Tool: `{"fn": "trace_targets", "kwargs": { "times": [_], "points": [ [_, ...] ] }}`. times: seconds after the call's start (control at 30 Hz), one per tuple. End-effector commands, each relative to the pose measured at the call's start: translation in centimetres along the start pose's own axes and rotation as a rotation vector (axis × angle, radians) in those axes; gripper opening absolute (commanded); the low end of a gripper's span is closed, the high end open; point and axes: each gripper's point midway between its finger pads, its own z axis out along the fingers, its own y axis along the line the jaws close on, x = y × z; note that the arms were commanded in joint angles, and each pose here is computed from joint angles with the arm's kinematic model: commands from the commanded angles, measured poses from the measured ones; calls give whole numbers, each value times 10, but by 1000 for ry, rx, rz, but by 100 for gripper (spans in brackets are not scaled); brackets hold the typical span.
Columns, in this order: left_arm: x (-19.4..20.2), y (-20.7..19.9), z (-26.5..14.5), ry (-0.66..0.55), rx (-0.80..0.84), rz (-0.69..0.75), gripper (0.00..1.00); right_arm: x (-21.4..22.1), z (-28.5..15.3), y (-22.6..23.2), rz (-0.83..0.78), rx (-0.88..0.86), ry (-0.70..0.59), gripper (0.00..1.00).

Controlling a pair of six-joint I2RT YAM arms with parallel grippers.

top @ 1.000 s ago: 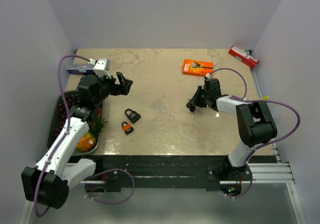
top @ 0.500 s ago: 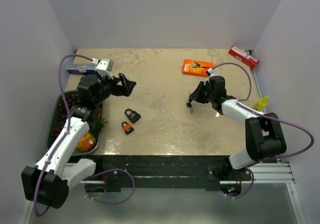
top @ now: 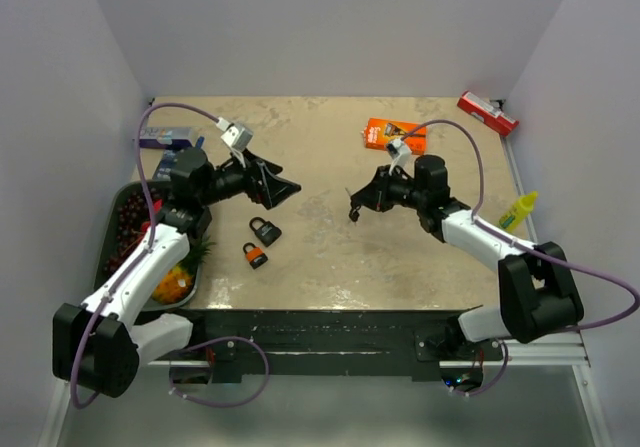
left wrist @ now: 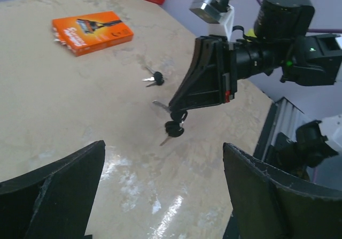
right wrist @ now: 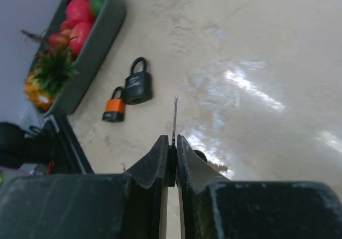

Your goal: Unlock with the key

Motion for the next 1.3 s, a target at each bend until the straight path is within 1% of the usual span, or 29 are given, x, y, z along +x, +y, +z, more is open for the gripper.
{"fn": "trace_targets", "kwargs": {
  "times": [0.0,0.1,0.27,0.33,0.43,0.5,0.67,0.77,0.87,0.97,1.0,1.07,1.1,1.2,1.27],
  "points": [
    [4,-40,7,21,240,-5,95,-21,-5,70,-147,-238,-42,0],
    [11,-47,9,41,290,-43,94,-28,-13,100,-173,-318,-68,0],
    [15,-47,11,54,299,-67,94,-36,-28,137,-212,-421,-98,0],
    [16,-51,11,57,317,-70,93,-39,-32,145,-219,-439,-106,0],
    [20,-67,10,80,395,-75,87,-38,-37,159,-223,-495,-96,0],
    [22,-74,8,81,439,-70,87,-37,-39,169,-229,-531,-87,0],
    [27,-73,12,93,435,-94,87,-31,-41,188,-245,-585,-65,0],
    [27,-74,12,97,446,-104,87,-27,-38,192,-246,-594,-54,0],
    [30,-77,12,105,457,-108,81,-25,-35,193,-246,-597,-44,0],
    [32,-79,13,110,463,-108,72,-27,-36,194,-254,-593,-55,0],
    [32,-80,13,111,468,-107,66,-27,-36,194,-257,-595,-55,0],
    [32,-84,12,111,487,-106,61,-27,-34,194,-261,-592,-45,0],
    [32,-85,11,111,493,-108,55,-27,-34,193,-263,-589,-43,0],
    [33,-87,11,113,498,-115,47,-27,-35,193,-267,-581,-39,0],
    [34,-88,11,118,506,-116,44,-27,-35,192,-271,-576,-44,0]
  ]
}}
